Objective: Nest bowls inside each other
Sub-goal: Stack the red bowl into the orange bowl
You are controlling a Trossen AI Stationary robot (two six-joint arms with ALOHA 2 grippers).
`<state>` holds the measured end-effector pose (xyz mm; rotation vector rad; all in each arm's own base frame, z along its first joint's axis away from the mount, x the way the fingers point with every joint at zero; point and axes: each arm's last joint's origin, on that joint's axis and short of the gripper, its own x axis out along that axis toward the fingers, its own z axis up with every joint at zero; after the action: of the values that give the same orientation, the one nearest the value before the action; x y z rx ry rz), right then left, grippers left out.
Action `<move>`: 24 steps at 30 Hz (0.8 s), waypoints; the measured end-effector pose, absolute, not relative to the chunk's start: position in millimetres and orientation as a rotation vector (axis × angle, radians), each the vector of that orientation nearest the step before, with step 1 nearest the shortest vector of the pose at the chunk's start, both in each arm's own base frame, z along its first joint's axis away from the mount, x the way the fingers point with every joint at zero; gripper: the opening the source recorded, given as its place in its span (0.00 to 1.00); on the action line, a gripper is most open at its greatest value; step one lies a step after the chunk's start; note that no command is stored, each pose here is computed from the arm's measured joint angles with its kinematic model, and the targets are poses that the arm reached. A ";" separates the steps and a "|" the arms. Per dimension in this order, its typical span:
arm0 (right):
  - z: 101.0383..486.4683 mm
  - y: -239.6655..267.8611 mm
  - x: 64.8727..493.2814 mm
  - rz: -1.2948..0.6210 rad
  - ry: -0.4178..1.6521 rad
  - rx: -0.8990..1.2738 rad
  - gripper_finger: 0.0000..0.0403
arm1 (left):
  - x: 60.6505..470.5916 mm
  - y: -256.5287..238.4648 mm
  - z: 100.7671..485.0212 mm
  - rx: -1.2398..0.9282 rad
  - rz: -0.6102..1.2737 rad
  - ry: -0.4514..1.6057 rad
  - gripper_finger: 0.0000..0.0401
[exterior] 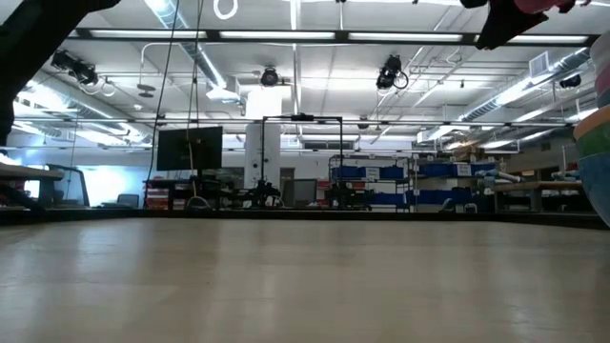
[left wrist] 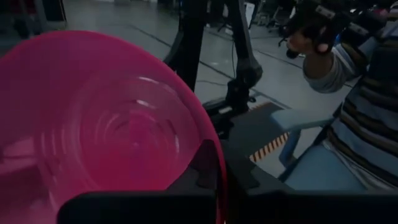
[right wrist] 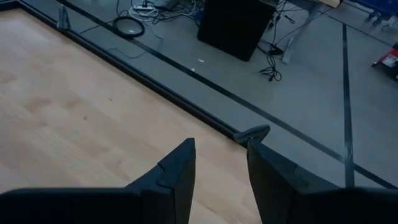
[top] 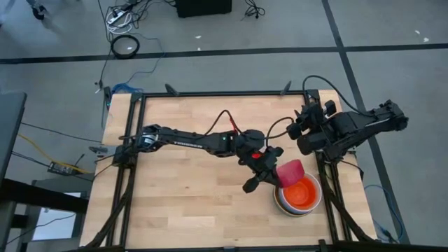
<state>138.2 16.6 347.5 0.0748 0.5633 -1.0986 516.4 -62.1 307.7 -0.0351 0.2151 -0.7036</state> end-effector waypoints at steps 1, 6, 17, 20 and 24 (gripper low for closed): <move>347.5 16.6 138.3 -1.098 0.563 0.076 0.33 | 516.6 -62.1 309.2 -0.031 -0.703 0.203 0.01; 347.6 16.6 138.2 -1.099 0.562 0.076 0.33 | 522.5 -64.0 308.4 0.008 -0.707 0.111 0.01; 347.5 16.6 138.2 -1.097 0.565 0.077 0.32 | 539.8 -66.2 266.7 -0.095 -0.733 0.167 0.01; 347.5 16.6 138.3 -1.097 0.565 0.076 0.32 | 539.8 -66.4 265.4 -0.102 -0.741 0.176 0.01; 347.5 16.6 138.2 -1.097 0.565 0.076 0.32 | 539.9 -66.4 265.6 -0.100 -0.743 0.173 0.01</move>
<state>138.2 16.6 347.5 0.0756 0.5649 -1.0974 539.9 -66.4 265.6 -0.1005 0.1726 -0.7435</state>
